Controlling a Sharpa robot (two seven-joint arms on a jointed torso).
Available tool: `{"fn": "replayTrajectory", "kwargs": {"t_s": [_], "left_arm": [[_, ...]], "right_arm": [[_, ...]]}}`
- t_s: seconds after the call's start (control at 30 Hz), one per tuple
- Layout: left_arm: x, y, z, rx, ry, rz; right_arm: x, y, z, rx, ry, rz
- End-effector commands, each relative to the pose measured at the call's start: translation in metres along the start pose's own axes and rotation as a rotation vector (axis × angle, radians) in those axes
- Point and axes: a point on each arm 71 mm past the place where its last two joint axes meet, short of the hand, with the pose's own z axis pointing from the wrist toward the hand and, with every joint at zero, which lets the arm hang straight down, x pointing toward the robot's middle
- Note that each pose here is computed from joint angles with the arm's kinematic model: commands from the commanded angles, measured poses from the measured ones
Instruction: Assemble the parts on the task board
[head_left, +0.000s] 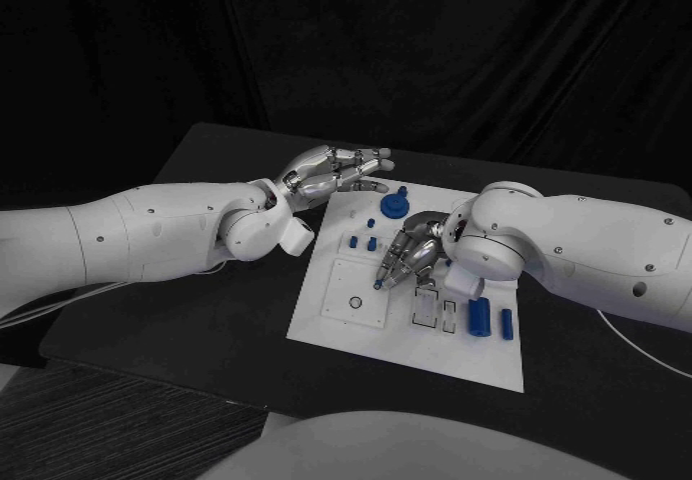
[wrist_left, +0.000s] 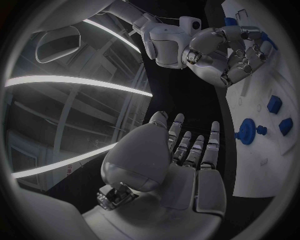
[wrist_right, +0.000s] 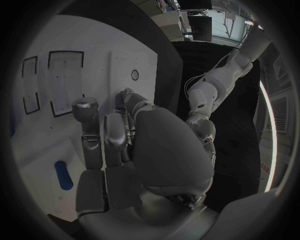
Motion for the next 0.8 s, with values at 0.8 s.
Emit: {"fn": "replayTrajectory", "kwargs": {"t_s": [0.8], "left_arm": [[0.0016, 0.0015, 0.0017, 0.001, 0.008, -0.012]], "right_arm": [[0.0062, -0.0019, 0.0013, 0.034, 0.036, -0.012]]}}
